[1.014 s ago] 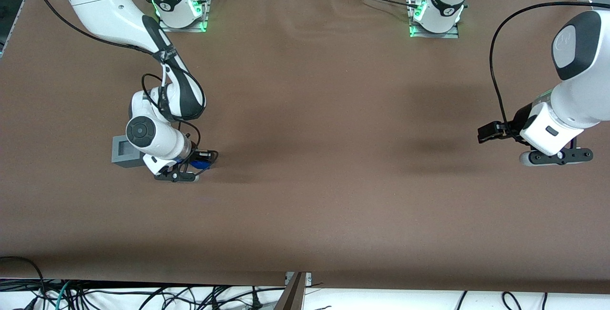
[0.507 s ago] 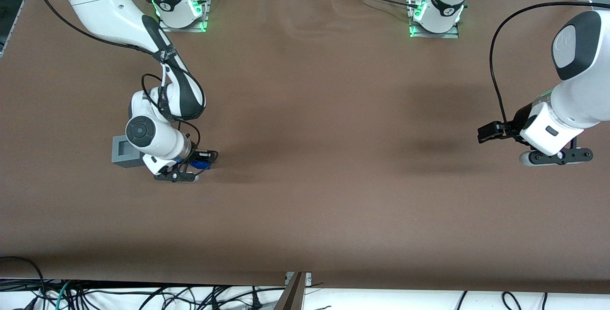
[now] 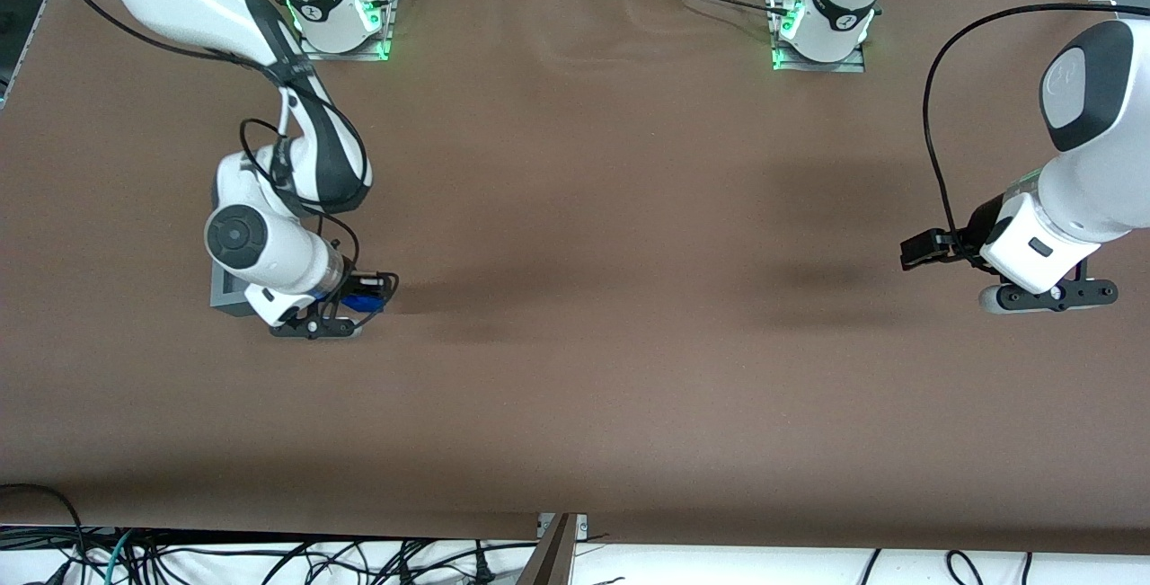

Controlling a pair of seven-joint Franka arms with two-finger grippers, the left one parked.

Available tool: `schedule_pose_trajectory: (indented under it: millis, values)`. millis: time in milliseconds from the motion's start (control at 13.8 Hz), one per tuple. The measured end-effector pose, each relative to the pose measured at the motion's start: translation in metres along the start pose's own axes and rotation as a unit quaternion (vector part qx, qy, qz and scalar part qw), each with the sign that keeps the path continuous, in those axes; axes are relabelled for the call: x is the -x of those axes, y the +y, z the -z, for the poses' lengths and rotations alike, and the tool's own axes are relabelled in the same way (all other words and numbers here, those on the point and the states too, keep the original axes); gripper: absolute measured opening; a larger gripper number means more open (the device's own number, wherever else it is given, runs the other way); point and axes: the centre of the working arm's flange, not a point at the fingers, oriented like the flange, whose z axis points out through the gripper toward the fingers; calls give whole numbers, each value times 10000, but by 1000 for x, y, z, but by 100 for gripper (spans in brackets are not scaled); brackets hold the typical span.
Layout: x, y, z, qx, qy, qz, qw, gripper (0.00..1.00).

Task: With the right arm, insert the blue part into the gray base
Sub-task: 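Lift the blue block and carry it over the gray base, then lower the blue block into the gray base's opening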

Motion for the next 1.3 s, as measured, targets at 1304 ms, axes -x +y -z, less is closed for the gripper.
schedule_pose_trajectory:
  millis: [1304]
  values:
    - [5, 203, 34, 443, -308, 880, 9947, 52]
